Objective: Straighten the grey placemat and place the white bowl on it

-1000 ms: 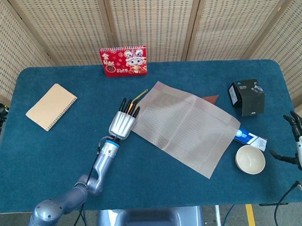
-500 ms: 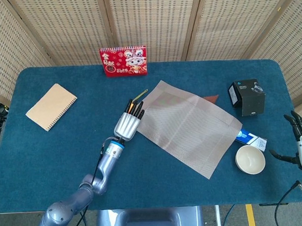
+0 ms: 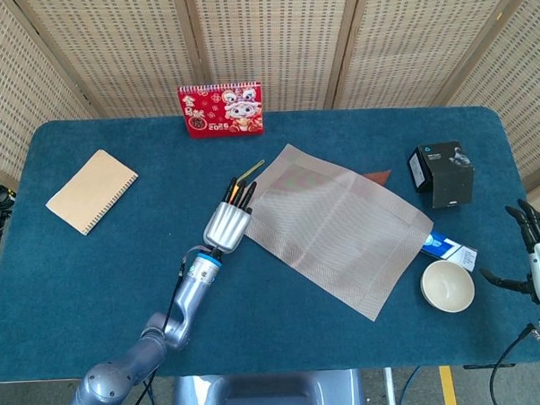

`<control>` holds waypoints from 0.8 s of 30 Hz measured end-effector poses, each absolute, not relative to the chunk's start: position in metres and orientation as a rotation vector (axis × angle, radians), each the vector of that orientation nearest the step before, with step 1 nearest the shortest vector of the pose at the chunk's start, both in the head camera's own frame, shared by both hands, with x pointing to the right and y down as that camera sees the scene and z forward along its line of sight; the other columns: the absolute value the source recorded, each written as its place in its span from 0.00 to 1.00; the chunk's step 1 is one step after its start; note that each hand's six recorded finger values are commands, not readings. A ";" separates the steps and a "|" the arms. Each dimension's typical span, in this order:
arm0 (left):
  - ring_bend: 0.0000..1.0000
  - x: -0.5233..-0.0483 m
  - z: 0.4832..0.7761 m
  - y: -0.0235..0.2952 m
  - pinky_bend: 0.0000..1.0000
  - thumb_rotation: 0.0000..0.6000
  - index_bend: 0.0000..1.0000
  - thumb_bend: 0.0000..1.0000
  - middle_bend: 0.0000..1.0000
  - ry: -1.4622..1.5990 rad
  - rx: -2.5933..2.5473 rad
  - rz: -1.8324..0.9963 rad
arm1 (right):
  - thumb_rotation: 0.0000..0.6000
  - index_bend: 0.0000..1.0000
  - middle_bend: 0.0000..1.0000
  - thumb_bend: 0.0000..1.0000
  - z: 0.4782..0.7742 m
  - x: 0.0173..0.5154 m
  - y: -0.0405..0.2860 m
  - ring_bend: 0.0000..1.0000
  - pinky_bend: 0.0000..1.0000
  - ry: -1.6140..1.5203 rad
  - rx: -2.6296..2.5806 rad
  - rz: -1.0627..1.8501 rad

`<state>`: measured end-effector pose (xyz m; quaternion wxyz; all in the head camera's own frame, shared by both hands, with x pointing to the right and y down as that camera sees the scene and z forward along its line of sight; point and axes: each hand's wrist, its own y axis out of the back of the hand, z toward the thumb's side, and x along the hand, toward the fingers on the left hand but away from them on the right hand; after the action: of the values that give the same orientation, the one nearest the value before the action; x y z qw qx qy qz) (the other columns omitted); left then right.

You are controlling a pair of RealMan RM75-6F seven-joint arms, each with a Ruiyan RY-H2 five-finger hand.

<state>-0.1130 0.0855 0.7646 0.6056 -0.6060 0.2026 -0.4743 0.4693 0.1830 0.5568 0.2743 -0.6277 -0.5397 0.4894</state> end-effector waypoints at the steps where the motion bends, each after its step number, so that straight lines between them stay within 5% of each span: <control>1: 0.00 -0.112 0.764 0.085 0.00 1.00 0.56 0.34 0.00 0.469 -1.400 -1.095 | 1.00 0.13 0.00 0.15 0.557 0.469 0.183 0.00 0.00 -1.451 -1.689 1.317; 6: 0.00 -0.111 0.763 0.084 0.00 1.00 0.56 0.36 0.00 0.473 -1.396 -1.091 | 1.00 0.13 0.00 0.15 0.558 0.469 0.183 0.00 0.00 -1.450 -1.694 1.319; 16: 0.00 -0.110 0.764 0.084 0.00 1.00 0.55 0.57 0.00 0.458 -1.387 -1.095 | 1.00 0.13 0.00 0.15 0.559 0.469 0.183 0.00 0.00 -1.448 -1.704 1.321; 24: 0.00 -0.111 0.762 0.084 0.00 1.00 0.56 0.58 0.00 0.466 -1.380 -1.086 | 1.00 0.13 0.00 0.15 0.559 0.468 0.183 0.00 0.00 -1.449 -1.706 1.322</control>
<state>-0.1113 0.0845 0.7618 0.6151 -0.5988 0.2023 -0.4713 0.4684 0.1833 0.5594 0.2679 -0.6323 -0.5370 0.4900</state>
